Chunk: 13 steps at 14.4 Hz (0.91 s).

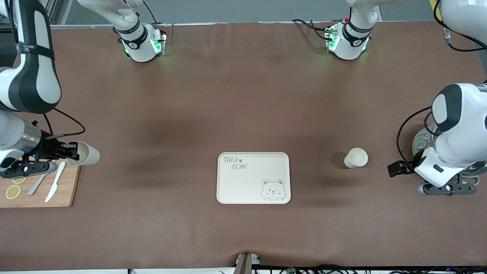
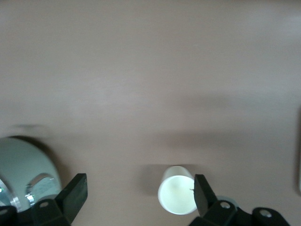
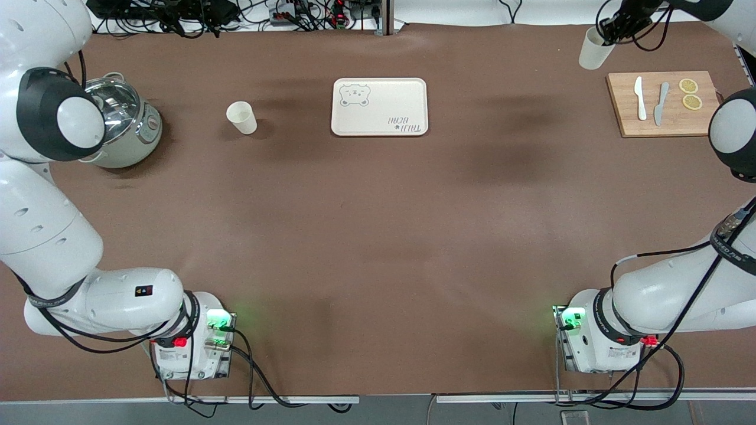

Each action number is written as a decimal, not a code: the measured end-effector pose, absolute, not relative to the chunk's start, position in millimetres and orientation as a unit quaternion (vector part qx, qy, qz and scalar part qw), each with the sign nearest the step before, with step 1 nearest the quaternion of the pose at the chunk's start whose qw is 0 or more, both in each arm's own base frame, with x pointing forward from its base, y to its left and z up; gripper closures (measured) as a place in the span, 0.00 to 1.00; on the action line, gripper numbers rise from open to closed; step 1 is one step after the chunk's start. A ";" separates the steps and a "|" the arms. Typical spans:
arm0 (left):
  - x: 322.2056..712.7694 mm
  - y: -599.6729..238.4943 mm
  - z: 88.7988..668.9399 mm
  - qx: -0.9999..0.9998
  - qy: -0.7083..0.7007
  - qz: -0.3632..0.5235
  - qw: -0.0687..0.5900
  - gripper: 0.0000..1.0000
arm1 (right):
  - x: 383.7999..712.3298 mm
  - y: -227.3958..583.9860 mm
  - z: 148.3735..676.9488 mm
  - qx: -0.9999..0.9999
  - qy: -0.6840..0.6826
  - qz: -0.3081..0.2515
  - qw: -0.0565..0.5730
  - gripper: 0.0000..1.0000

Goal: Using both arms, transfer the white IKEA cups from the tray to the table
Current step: 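Lower the cup beside the cutting board with the right gripper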

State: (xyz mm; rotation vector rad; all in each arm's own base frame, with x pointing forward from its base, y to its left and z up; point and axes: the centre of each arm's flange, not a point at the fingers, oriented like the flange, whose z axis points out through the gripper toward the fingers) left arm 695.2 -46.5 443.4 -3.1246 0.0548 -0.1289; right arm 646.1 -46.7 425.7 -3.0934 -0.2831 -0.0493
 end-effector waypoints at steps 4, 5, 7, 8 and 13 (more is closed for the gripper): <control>693.4 -37.7 466.5 -0.999 0.027 -0.026 -0.028 0.00 | 639.6 -40.2 364.3 -0.995 -0.094 -0.041 0.014 0.96; 691.8 -37.6 476.5 -0.999 0.030 -0.030 -0.033 0.00 | 638.5 -37.7 350.0 -0.995 -0.089 -0.043 0.021 0.96; 685.3 -45.8 497.7 -0.998 0.034 -0.037 -0.042 0.00 | 637.7 -34.1 322.8 -0.995 -0.076 -0.046 0.035 0.96; 679.4 -49.1 506.9 -0.998 0.035 -0.031 -0.049 0.00 | 638.0 -32.3 309.7 -0.995 -0.074 -0.048 0.036 0.96; 653.5 -69.3 548.8 -0.998 0.034 -0.013 -0.047 0.00 | 640.6 -18.5 255.7 -0.994 -0.073 -0.068 0.034 0.96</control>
